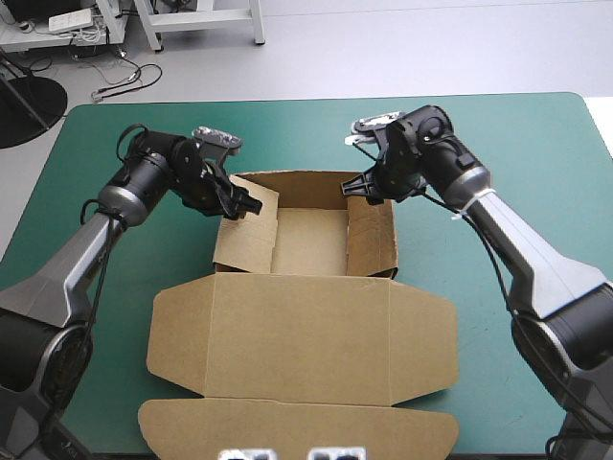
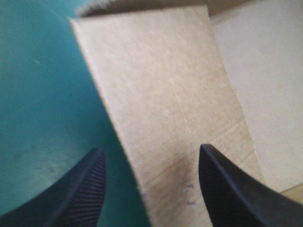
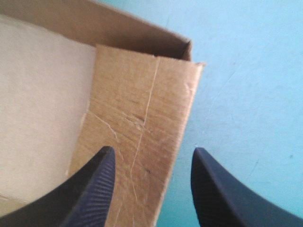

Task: Fold the box

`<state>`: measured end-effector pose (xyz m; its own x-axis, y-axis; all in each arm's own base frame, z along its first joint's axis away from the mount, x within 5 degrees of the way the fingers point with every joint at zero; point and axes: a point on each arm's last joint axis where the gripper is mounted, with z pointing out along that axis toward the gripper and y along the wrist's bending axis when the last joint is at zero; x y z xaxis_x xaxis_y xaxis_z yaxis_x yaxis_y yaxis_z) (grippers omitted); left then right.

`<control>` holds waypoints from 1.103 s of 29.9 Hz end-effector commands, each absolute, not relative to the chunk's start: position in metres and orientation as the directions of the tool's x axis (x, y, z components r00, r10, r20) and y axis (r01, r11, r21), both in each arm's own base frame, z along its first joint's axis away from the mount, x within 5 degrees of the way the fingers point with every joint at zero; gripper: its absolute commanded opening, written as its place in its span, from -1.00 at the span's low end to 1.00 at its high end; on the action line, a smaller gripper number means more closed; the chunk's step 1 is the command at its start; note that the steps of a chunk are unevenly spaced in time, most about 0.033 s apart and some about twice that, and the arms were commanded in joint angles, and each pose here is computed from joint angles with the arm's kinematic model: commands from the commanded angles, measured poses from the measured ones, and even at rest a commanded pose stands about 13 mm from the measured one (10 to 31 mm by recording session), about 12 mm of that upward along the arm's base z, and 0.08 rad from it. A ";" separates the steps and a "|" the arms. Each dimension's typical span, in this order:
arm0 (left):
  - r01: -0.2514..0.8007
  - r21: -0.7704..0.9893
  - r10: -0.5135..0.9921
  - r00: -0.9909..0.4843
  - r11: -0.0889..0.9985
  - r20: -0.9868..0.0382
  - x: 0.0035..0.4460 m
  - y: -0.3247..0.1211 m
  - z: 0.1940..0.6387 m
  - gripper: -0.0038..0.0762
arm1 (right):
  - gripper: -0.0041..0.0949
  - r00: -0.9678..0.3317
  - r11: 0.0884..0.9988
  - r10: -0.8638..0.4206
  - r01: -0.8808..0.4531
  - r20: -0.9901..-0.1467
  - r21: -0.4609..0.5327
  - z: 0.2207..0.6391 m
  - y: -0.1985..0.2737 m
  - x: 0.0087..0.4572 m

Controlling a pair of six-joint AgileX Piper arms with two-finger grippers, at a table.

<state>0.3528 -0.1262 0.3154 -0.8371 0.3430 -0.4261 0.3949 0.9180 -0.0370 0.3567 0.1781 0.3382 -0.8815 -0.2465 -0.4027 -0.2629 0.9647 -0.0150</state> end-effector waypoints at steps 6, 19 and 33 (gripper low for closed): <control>0.353 0.135 0.353 -0.681 0.926 -0.641 0.302 -0.097 0.454 -0.05 | 0.02 -0.763 0.971 -0.135 -0.229 -0.633 0.069 0.443 0.145 0.296; 0.328 0.119 0.254 -0.406 0.937 -0.878 0.153 -0.048 0.551 -0.93 | -0.03 -0.890 0.976 -0.103 -0.177 -0.445 0.129 0.361 0.150 0.325; 0.319 0.101 0.242 -0.441 0.942 -0.864 0.059 -0.015 0.472 -0.93 | -0.95 -0.930 0.966 -0.153 -0.212 -0.334 0.146 0.295 0.162 0.362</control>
<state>0.0726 -0.0192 0.4894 -0.4325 0.2613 -0.8630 0.3228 0.9385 0.1224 0.3612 0.1671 0.2704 -0.9580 -0.1533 -0.2423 -0.1923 0.9703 0.1466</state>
